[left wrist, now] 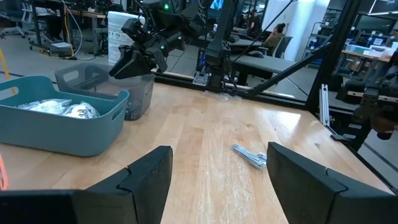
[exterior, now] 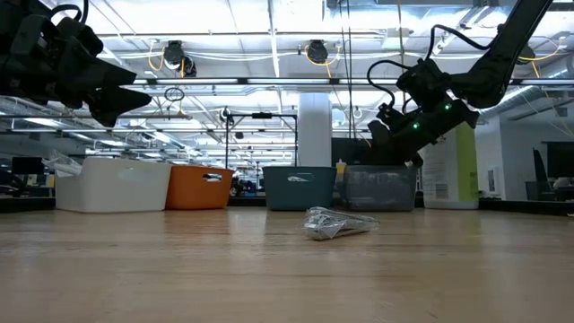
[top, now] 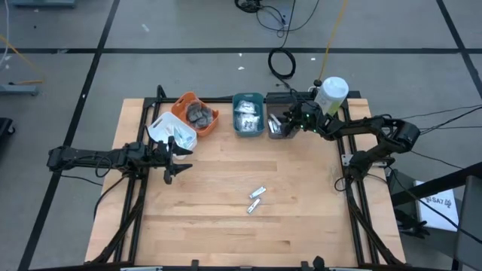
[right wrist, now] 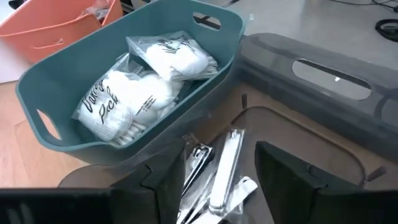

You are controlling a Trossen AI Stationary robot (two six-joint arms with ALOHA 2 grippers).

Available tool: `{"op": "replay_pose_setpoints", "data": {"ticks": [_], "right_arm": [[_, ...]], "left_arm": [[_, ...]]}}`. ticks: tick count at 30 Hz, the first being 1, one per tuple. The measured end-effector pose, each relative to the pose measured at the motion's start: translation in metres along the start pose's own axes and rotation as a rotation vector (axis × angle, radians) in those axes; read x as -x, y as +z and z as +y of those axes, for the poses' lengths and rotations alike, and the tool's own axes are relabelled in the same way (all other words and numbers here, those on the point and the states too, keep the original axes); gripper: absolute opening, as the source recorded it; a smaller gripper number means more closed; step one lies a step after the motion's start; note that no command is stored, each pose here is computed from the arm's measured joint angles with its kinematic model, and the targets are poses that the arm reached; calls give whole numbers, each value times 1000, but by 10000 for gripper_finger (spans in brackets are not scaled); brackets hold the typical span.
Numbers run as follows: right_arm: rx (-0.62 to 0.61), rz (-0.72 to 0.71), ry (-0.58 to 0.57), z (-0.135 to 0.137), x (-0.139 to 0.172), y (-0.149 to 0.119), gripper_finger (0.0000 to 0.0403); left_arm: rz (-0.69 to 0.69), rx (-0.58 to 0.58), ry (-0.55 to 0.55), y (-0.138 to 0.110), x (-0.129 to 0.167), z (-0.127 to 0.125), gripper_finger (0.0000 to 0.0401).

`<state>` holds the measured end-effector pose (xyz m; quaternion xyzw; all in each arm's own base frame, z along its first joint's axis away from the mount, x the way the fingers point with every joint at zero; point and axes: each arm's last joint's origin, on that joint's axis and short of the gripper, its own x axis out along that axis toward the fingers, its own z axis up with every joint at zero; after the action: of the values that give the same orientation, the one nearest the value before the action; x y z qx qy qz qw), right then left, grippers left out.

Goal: Pick & Place Travel size toiletries
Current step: Put the silver nail cutter into the black bin

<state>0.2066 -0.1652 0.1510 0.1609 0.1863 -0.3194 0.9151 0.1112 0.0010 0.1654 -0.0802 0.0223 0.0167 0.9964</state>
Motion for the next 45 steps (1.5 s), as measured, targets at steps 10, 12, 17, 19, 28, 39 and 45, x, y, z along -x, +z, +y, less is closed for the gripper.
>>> {"op": "replay_pose_setpoints", "data": {"ticks": [10,12,17,19,28,39,45], "right_arm": [[36,-121,143,20,8,15,186],[55,-159,252,31,13,20,186],[116,-155,554,73,29,20,184],[142,-124,671,94,35,13,183],[384,-36,968,182,69,-40,181],[629,28,881,219,70,-110,188],[668,100,889,243,52,-113,189]], "left_arm": [[0,0,0,0,0,0,255],[0,0,0,0,0,0,255],[0,0,0,0,0,0,255],[0,0,0,0,0,0,255],[0,0,0,0,0,0,255],[0,0,0,0,0,0,255],[0,0,0,0,0,0,255]]}}
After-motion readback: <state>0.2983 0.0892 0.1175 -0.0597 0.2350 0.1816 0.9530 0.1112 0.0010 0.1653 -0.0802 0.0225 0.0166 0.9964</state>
